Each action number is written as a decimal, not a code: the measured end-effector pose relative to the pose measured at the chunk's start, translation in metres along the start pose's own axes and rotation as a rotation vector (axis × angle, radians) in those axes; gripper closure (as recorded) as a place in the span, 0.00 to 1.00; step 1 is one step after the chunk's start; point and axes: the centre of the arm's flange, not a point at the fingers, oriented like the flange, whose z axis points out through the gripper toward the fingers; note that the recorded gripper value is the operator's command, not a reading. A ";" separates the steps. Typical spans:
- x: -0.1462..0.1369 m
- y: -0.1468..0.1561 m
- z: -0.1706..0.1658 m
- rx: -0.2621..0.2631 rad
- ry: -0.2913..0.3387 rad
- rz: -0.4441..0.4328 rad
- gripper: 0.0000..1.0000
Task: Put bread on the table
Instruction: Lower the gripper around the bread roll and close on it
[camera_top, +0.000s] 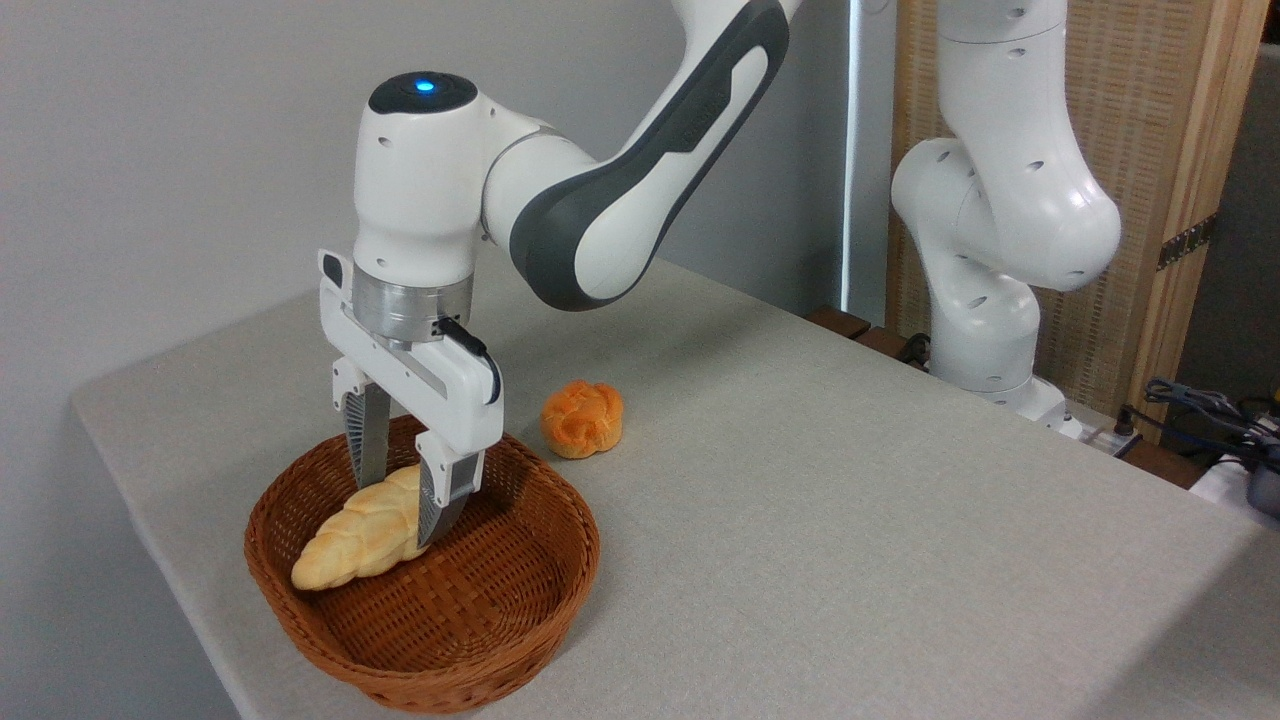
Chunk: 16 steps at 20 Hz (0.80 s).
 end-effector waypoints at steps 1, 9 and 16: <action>0.000 0.000 0.001 0.001 -0.002 0.003 0.25; 0.001 0.001 0.001 0.021 -0.015 0.034 0.63; 0.002 0.001 0.000 0.022 -0.012 0.035 0.63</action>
